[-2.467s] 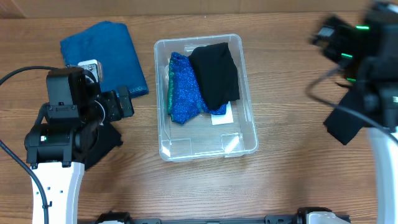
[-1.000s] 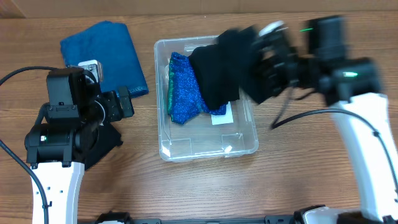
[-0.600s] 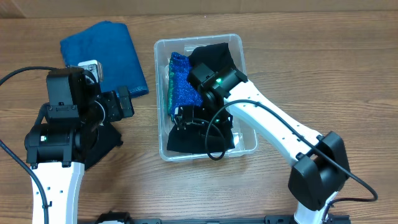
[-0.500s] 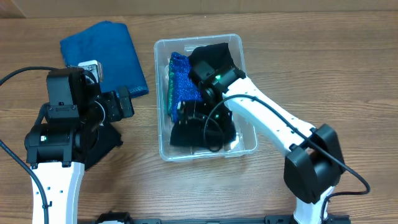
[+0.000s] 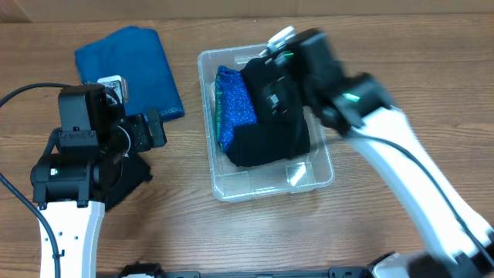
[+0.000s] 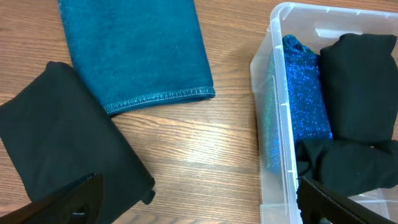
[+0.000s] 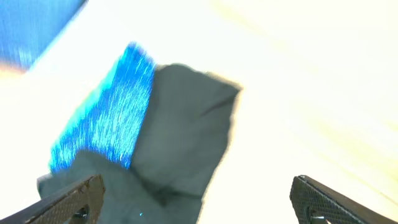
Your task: Pack container
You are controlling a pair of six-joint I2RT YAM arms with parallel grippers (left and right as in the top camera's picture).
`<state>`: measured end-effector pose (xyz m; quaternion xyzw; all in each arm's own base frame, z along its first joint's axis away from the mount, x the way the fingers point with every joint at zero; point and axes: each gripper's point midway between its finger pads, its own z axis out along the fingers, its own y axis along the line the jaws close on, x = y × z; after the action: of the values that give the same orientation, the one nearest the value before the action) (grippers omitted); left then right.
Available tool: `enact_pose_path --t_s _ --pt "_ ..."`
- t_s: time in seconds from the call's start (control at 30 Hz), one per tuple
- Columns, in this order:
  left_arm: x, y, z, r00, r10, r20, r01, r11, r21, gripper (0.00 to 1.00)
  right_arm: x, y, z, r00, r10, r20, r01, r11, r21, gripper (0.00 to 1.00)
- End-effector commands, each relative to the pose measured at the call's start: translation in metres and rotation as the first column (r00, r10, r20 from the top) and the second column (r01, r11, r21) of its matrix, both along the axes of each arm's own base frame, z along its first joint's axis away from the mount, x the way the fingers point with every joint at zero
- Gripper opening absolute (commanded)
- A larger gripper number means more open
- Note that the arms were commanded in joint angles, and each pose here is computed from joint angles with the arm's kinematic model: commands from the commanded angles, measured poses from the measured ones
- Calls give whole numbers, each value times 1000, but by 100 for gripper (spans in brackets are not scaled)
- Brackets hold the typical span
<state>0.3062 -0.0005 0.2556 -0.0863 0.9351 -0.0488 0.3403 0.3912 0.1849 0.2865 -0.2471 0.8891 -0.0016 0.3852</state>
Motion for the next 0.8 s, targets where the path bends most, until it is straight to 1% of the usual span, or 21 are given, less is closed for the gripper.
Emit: enact_pose_path --t_s 0.0,0.03,0.1,0.13,0.2,0.23,0.3,0.33,0.37,0.43,0.47,0.5,0.57,0.67,0.73,0.77 --pt "-3 0 3 1000 -11 -11 11 1000 17 100 3 -97 55 926 -376 47 357 907 226 100" --pt "-4 7 2 1000 27 -16 -26 999 32 100 1 -124 48 913 -409 -11 398 883 248 100" --pt "-12 33 -2 981 187 -44 -186 982 21 100 -5 -163 28 881 -451 -141 472 837 276 100" --pt "-23 61 -8 943 321 -83 -323 946 -3 100 -8 -187 14 846 -489 -212 532 801 273 100" --pt "-37 102 -16 880 459 -124 -466 884 -32 100 -10 -212 -1 791 -542 -284 609 745 273 100" --pt "-41 118 -20 852 504 -144 -516 855 -58 100 -9 -217 -5 780 -548 -301 621 733 276 100" --pt "-47 146 -41 797 559 -228 -597 786 -162 100 -6 -218 -11 774 -548 -317 627 730 271 100" --pt "-46 158 -60 778 560 -285 -619 760 -197 100 -6 -218 -13 774 -545 -321 627 732 269 100" --pt "-45 168 -79 767 548 -335 -627 750 -208 100 -5 -217 -14 773 -545 -324 627 732 267 100" --pt "-41 179 -129 734 491 -470 -631 748 -204 100 -5 -218 -16 772 -545 -328 629 731 264 100" --pt "-38 182 -151 716 469 -518 -636 743 -206 100 -5 -218 -16 771 -545 -328 629 731 263 100" --pt "-34 181 -172 713 427 -557 -622 751 -220 100 -5 -218 -16 771 -545 -330 629 731 263 100" --pt "-33 181 -203 684 385 -619 -626 746 -227 98 -5 -218 -16 771 -545 -329 629 731 263 100" --pt "-33 181 -241 651 342 -678 -630 742 -230 98 -5 -218 -16 771 -545 -329 629 732 262 100" --pt "-32 175 -259 644 302 -703 -627 735 -259 98 -4 -218 -16 772 -545 -327 629 731 264 100" --pt "-30 171 -263 656 276 -702 -616 734 -287 98 -4 -218 -16 772 -545 -327 629 732 264 100"
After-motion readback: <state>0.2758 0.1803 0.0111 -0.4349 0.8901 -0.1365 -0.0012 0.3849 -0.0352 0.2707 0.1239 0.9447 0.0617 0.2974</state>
